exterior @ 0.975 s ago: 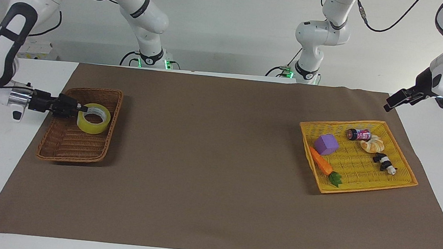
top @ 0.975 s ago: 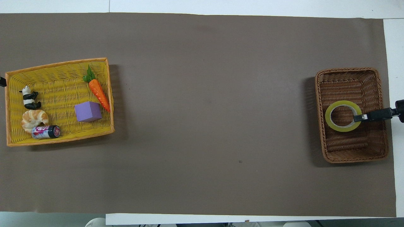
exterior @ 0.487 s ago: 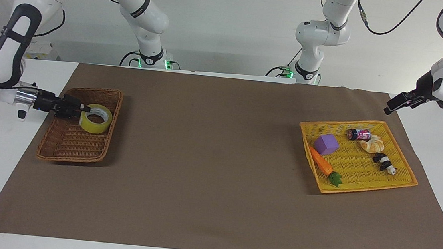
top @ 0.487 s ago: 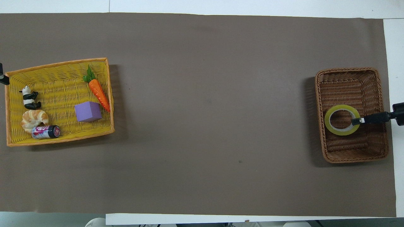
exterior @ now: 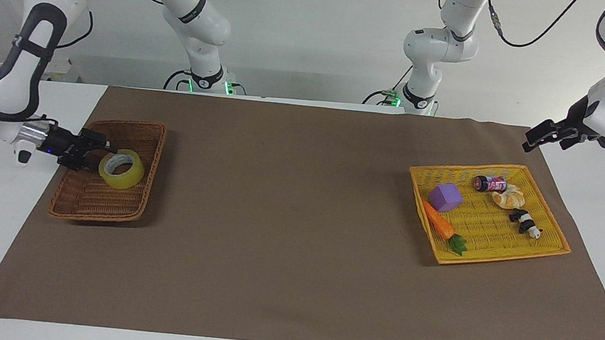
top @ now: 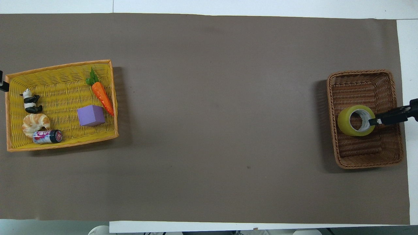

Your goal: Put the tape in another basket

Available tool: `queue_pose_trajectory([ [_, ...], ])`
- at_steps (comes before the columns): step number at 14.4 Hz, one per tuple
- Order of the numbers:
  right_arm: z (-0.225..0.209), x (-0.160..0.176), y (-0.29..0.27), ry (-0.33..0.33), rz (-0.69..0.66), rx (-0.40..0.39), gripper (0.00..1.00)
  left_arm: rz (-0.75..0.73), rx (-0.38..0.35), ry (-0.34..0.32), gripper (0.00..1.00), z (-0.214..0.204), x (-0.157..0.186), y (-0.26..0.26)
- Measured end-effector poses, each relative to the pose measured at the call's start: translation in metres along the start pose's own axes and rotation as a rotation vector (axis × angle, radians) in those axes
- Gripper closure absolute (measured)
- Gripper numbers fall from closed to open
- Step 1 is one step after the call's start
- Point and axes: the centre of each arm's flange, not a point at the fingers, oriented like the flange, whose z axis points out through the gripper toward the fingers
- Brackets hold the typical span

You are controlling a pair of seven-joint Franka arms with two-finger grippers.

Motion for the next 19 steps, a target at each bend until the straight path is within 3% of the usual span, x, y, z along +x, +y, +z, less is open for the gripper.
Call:
queue_pose_trajectory([
  [3, -0.051, 0.055, -0.088, -0.081, -0.059, -0.269, 0.0, 0.002, 0.0, -0.007, 0.0, 0.001, -0.001, 0.001],
  [6, -0.09, 0.074, -0.179, -0.061, 0.018, -0.405, 0.0, 0.003, 0.0, -0.008, 0.0, 0.0, -0.001, 0.002],
  [11, -0.116, 0.076, -0.283, -0.095, 0.26, -0.475, 0.0, 0.024, 0.004, 0.002, 0.0, -0.004, -0.001, 0.013],
  [19, -0.121, 0.092, -0.35, -0.098, 0.347, -0.503, 0.0, 0.023, 0.013, -0.011, 0.0, 0.008, 0.017, 0.014],
])
